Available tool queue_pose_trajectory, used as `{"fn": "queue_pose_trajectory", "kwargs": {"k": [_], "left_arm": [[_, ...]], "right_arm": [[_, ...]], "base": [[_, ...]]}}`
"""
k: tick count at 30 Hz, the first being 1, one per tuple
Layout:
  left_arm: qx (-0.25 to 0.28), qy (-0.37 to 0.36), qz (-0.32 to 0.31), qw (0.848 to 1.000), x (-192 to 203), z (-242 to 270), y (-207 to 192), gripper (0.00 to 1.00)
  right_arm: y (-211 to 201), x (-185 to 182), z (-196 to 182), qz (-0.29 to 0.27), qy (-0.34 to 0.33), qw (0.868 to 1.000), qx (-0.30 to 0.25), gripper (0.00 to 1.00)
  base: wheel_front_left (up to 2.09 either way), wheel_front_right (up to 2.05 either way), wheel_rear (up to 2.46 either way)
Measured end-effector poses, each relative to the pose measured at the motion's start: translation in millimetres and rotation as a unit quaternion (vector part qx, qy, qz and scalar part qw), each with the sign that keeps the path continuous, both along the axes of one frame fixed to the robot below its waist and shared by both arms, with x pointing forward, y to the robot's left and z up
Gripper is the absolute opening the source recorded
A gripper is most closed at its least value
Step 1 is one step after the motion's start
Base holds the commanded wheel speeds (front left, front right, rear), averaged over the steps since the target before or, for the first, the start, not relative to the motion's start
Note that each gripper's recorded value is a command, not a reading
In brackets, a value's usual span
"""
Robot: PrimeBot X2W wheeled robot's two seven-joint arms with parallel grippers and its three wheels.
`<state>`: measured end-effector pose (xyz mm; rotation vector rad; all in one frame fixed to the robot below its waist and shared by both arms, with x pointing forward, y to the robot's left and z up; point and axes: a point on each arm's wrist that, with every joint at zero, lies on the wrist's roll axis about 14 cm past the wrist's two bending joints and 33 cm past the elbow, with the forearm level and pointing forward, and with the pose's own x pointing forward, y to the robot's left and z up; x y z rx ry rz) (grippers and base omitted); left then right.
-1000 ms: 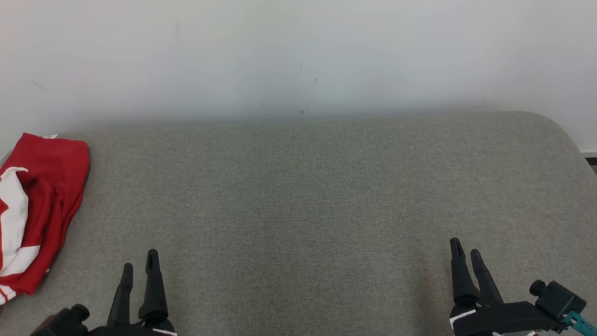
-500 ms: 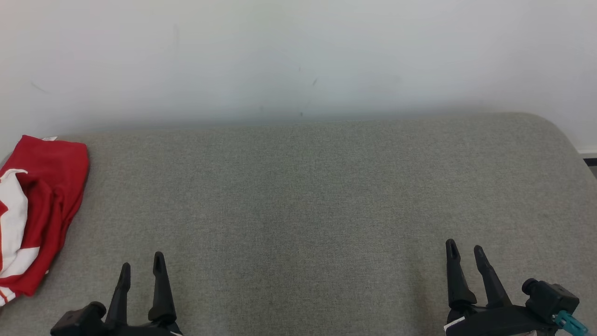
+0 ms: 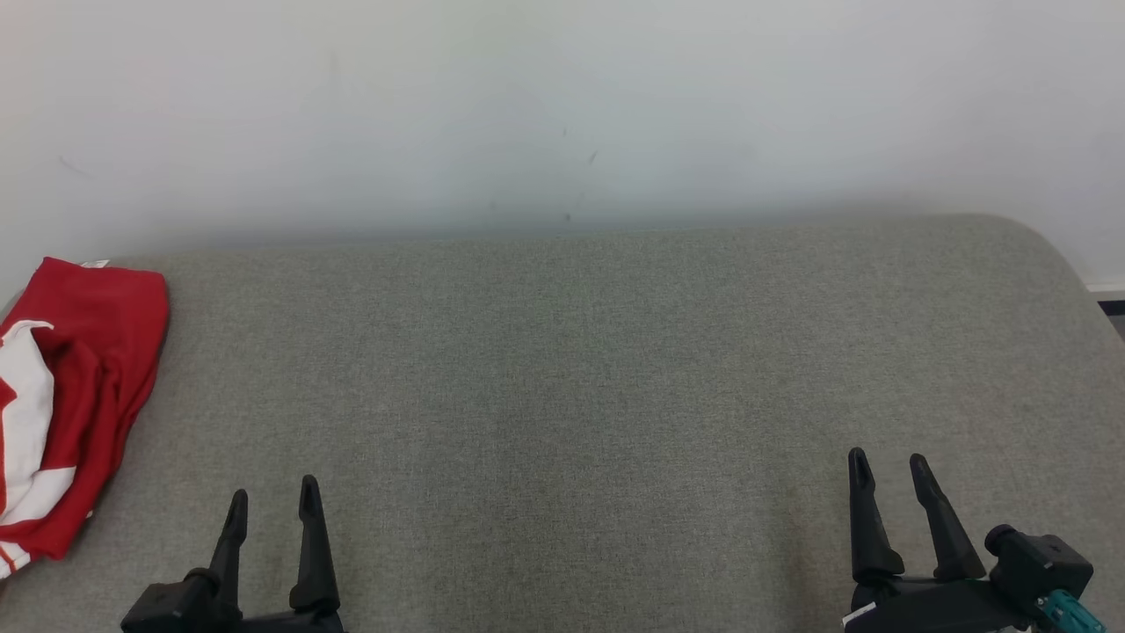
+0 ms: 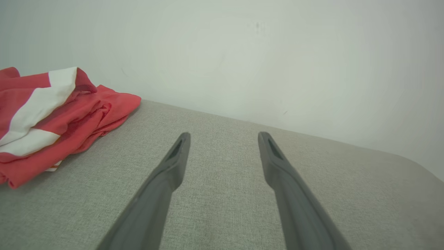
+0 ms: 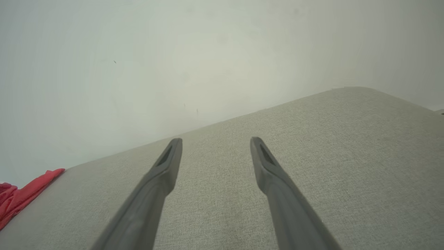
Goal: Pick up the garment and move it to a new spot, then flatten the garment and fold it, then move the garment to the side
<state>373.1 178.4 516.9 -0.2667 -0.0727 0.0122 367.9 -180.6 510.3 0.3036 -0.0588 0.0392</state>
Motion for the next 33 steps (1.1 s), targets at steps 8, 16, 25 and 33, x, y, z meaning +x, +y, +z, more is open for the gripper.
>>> {"fn": "queue_pose_trajectory", "kwargs": {"k": [8, 16, 25, 33], "left_arm": [[0.030, -0.017, -0.008, 0.999, -1.8, 6.4, 2.4, 1.00], [0.069, -0.018, 0.005, 0.997, -6.0, 5.1, 11.7, 1.00], [0.097, -0.015, 0.014, 0.995, -9.1, 1.7, 19.1, 1.00], [0.120, -0.016, 0.012, 0.993, -12.8, 0.1, 21.0, 1.00]], "right_arm": [[-9.1, -3.1, 1.4, -0.013, -0.007, 1.000, -0.023, 1.00], [-11.3, -5.2, 2.1, -0.016, -0.013, 0.998, -0.053, 1.00], [-10.0, -6.7, -2.0, -0.012, -0.010, 0.997, -0.078, 1.00], [-9.5, -9.2, -3.0, -0.010, -0.012, 0.994, -0.105, 1.00]], "base": [[0.00, 0.00, 0.00], [0.00, 0.00, 0.00], [0.00, 0.00, 0.00], [0.00, 0.00, 0.00]]}}
